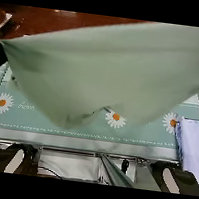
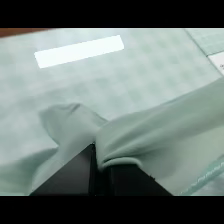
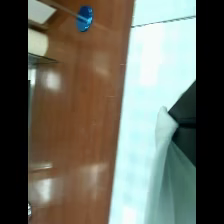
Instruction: Fold the shirts.
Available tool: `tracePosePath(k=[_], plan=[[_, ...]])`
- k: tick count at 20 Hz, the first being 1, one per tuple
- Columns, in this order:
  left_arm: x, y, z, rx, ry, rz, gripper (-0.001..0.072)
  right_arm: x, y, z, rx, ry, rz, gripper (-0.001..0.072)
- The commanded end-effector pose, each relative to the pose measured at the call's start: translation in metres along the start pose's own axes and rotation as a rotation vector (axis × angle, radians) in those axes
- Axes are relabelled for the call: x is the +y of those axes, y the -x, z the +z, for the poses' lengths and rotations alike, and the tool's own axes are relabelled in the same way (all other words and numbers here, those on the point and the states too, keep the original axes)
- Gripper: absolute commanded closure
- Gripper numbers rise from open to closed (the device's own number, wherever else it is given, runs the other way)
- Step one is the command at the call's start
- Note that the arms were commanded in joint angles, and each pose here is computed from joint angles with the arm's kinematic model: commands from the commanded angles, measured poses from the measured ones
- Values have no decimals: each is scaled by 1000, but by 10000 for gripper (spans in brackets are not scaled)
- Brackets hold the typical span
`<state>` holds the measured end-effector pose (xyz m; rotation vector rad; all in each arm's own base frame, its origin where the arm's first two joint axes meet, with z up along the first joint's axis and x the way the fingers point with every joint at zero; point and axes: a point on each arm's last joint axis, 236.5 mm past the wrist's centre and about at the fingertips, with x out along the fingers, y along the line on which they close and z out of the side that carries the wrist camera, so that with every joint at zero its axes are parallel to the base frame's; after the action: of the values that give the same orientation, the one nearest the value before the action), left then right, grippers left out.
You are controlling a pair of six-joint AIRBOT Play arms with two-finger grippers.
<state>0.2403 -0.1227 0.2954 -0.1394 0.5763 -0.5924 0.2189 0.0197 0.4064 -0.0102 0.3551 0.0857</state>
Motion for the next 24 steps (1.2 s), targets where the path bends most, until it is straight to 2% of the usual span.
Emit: tracePosePath(k=[1, 5, 8, 10, 15, 21, 22, 23, 24], plan=[[11, -6, -29, 84, 23, 26, 682, -7, -11, -67, 188, -53, -28, 694], [55, -72, -79, 170, 215, 13, 682, -10, -73, -186, 511, -127, -5, 695], [73, -137, -114, 224, 370, -34, 682, -23, -131, -266, 648, -176, -31, 696], [77, -178, -137, 300, 415, -47, 682, -30, -166, -308, 739, -211, -47, 696], [98, -251, -173, 377, 533, -19, 682, -52, -241, -362, 929, -222, -76, 696], [101, -269, -189, 428, 607, -34, 678, -51, -294, -387, 1060, -306, -55, 695], [101, -268, -189, 430, 607, -35, 597, -51, -298, -386, 1063, -323, -61, 681], [99, -267, -191, 439, 609, -41, 330, -52, -300, -381, 1064, -329, -64, 512], [98, -264, -192, 456, 612, -52, 201, -55, -301, -374, 1057, -316, -69, 319]])
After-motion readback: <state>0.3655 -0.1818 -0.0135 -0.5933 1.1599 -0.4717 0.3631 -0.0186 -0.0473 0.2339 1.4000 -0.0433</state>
